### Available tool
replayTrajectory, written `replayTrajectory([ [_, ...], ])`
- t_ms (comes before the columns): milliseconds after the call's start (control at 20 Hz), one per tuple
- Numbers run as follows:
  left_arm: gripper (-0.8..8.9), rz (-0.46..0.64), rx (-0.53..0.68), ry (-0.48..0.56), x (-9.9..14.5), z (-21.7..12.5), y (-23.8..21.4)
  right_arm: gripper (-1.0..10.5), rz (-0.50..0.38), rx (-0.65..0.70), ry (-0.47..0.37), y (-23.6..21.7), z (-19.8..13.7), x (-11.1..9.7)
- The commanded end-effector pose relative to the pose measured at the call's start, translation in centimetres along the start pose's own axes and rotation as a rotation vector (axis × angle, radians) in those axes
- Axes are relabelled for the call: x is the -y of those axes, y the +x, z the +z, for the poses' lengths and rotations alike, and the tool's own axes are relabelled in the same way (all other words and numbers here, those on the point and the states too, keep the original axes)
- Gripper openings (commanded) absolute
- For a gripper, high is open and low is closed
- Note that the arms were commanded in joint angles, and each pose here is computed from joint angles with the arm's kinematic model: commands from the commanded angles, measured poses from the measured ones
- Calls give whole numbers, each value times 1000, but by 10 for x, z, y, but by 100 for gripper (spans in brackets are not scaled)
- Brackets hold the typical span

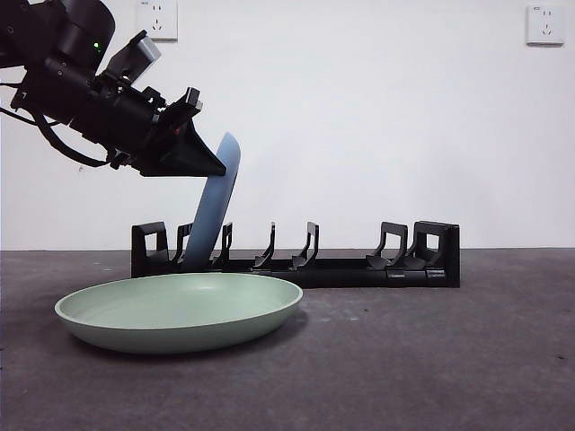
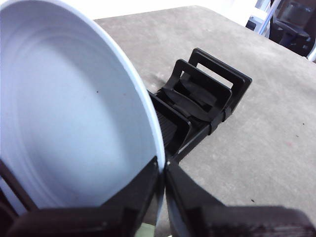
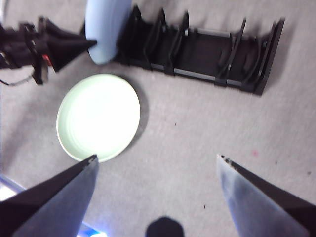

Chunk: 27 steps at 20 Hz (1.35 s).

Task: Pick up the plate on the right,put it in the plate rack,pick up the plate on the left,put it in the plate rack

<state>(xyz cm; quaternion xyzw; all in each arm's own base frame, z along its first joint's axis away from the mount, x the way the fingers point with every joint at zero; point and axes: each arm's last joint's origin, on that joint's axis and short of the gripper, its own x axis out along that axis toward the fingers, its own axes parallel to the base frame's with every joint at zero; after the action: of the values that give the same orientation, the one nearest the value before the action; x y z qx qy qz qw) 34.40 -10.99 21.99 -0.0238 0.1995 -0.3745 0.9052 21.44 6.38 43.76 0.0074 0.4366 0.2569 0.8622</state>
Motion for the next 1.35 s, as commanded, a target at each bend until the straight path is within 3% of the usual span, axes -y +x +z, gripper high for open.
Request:
replayTrajectory([
  [50, 111, 1, -20, -7, 2, -4, 2, 409, 3, -40, -1, 12, -3, 4],
  [150, 163, -3, -22, -8, 4, -3, 2, 409, 3, -55, 3, 17, -5, 5],
  [450, 163, -9, -9, 2, 15, 11, -14, 409, 3, -41, 0, 18, -4, 6],
  [700, 164, -78, 51, 43, 45, 45, -65, 409, 6, -29, 3, 26, 1, 8],
  [850, 167, -147, 81, 67, 71, 60, -105, 409, 67, -45, 11, 41, 7, 11],
  [950, 176, -190, 102, 96, 92, 66, -136, 409, 103, -83, 6, 63, 14, 8],
  [1100, 398, -208, 143, 150, 119, 69, -179, 409, 145, -147, -20, 105, 23, -4],
  [1250, 413, -219, 147, 193, 139, 61, -216, 409, 179, -229, -57, 156, 25, -23],
  [1350, 413, -202, 110, 234, 148, 50, -235, 409, 151, -288, -92, 194, 22, -34],
])
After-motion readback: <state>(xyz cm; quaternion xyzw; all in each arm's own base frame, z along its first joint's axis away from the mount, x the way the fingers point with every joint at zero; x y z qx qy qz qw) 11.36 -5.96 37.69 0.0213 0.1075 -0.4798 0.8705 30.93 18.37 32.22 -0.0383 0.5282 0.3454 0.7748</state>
